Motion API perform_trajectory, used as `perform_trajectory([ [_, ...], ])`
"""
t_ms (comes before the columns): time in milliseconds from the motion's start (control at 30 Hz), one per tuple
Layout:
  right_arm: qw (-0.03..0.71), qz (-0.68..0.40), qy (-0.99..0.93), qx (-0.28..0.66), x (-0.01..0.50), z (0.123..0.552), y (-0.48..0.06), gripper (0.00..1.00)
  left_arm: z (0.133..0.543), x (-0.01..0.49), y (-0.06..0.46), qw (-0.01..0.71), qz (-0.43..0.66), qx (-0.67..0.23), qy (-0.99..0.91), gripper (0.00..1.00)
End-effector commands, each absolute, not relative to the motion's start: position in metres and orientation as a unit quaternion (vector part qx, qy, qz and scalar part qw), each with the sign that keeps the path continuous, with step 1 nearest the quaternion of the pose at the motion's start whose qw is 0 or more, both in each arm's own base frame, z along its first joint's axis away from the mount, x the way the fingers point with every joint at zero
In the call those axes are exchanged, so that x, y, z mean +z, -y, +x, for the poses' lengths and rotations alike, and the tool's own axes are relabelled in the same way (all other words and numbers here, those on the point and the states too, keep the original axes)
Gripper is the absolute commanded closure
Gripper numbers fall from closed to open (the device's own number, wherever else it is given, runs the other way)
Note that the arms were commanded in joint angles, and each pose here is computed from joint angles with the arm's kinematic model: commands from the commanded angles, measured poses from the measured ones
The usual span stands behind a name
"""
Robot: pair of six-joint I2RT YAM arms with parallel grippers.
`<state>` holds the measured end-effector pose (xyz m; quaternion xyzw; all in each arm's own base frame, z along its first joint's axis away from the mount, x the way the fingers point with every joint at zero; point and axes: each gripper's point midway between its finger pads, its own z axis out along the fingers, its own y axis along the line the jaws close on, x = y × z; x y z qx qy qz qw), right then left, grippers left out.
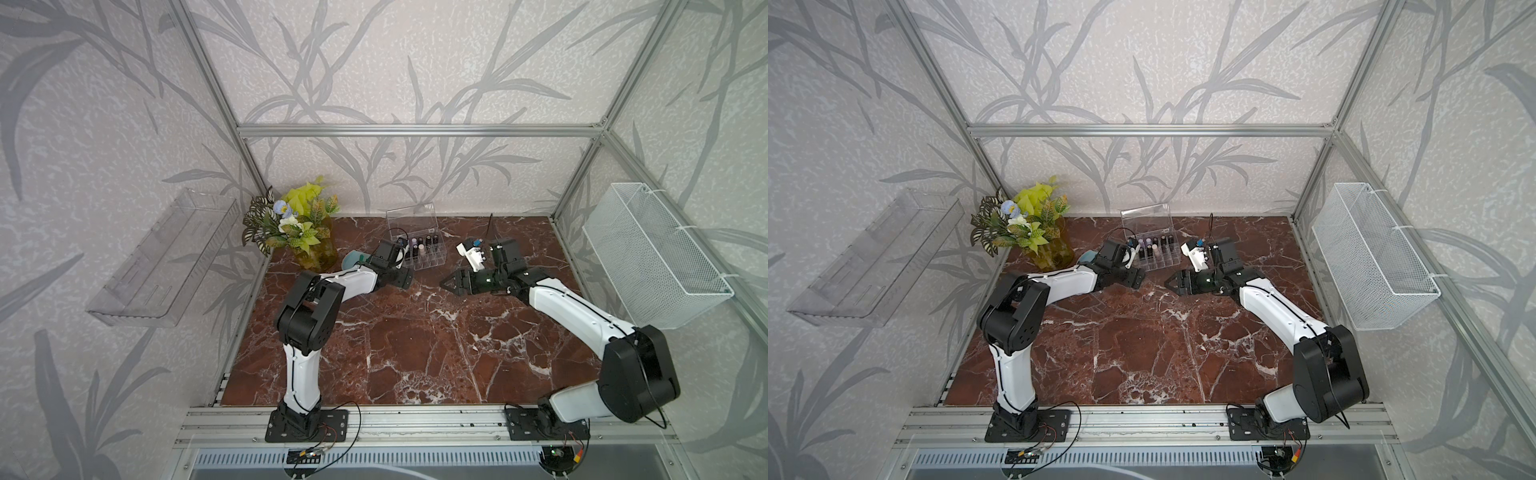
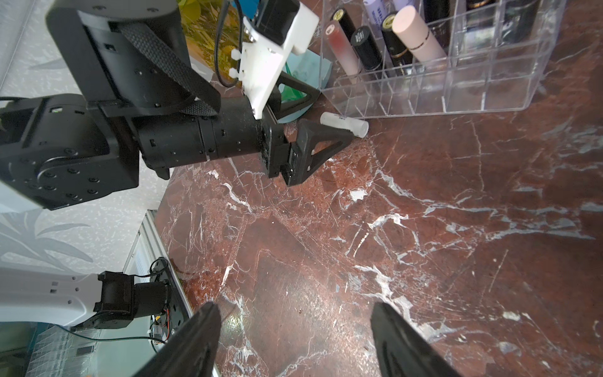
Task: Arrange the lipsticks in the organizer
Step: Pick up the lipstick at the center of the board.
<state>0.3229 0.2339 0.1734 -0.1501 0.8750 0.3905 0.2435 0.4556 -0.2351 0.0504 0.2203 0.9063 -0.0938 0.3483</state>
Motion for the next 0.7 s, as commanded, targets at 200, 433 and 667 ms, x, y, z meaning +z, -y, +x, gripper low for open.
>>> perform_trajectory([
  [200,0.237,-0.158,-0.873,0.396,0.171,0.321,-0.237,0.24,0.458,0.038,0.251,0.327,0.240,-0.127,-0.905,0.12],
  [433,0.236,-0.160,-0.874,0.395,0.170,0.320,-0.237,0.24,0.455,0.031,0.252,0.315,0.241,-0.131,-0.909,0.15],
  [667,0.235,-0.160,-0.874,0.395,0.170,0.319,-0.237,0.24,0.447,0.027,0.252,0.300,0.243,-0.132,-0.913,0.19],
])
